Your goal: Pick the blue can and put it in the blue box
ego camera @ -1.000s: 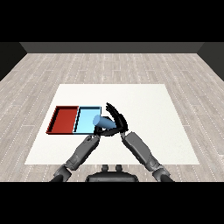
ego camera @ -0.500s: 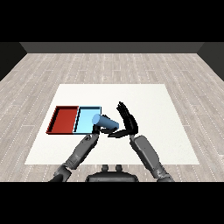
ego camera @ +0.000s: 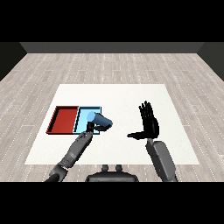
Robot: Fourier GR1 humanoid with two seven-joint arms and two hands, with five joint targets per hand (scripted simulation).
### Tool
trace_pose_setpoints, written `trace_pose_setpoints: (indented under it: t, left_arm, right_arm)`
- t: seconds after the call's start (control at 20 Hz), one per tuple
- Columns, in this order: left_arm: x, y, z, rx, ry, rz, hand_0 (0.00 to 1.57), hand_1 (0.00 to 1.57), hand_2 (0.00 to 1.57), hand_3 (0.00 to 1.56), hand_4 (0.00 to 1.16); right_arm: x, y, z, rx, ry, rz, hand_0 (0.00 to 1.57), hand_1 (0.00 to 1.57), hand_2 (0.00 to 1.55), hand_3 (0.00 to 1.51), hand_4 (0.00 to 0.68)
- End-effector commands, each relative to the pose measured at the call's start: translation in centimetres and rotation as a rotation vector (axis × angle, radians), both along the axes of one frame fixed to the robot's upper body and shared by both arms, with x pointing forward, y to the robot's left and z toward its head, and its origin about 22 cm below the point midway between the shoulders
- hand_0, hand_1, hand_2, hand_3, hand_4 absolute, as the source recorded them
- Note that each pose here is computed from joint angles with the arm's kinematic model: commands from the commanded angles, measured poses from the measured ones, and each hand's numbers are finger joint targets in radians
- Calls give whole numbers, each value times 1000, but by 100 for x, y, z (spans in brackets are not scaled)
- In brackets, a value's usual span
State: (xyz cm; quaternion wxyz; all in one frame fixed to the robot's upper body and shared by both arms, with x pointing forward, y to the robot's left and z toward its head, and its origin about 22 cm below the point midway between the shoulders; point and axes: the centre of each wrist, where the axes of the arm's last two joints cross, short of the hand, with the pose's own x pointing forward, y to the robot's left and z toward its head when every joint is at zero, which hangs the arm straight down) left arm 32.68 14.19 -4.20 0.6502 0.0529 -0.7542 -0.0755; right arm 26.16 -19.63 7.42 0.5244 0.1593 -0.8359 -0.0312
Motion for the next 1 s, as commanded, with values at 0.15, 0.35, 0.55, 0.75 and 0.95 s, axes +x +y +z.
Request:
trace_pose_setpoints:
  t: [0.15, 0.35, 0.55, 0.75, 0.95]
  left_arm:
    - [281, 502, 103, 80, 73, 152, 1571, 1571, 1571, 1493, 1134]
    - [312, 1094, 44, 92, 181, 264, 1571, 1571, 1571, 1503, 1086]
    - [469, 1375, 68, 127, 285, 317, 1571, 1571, 1571, 1517, 1068]
    - [465, 1386, -47, 221, 388, 365, 1571, 1571, 1571, 1486, 1051]
    - [540, 1241, -49, 312, 486, 406, 1571, 1571, 1536, 1413, 966]
  right_arm:
    - [-218, -599, 9, -23, -4, -117, 0, 0, 0, 0, 0]
    - [-221, -426, -11, -7, 21, -107, 0, 0, 0, 0, 0]
    - [-95, -519, -32, -19, 16, -148, 0, 0, 0, 0, 0]
    - [-195, -458, -205, -41, 55, -167, 0, 0, 0, 0, 0]
    - [-90, -507, -247, 40, 89, -168, 0, 0, 0, 0, 0]
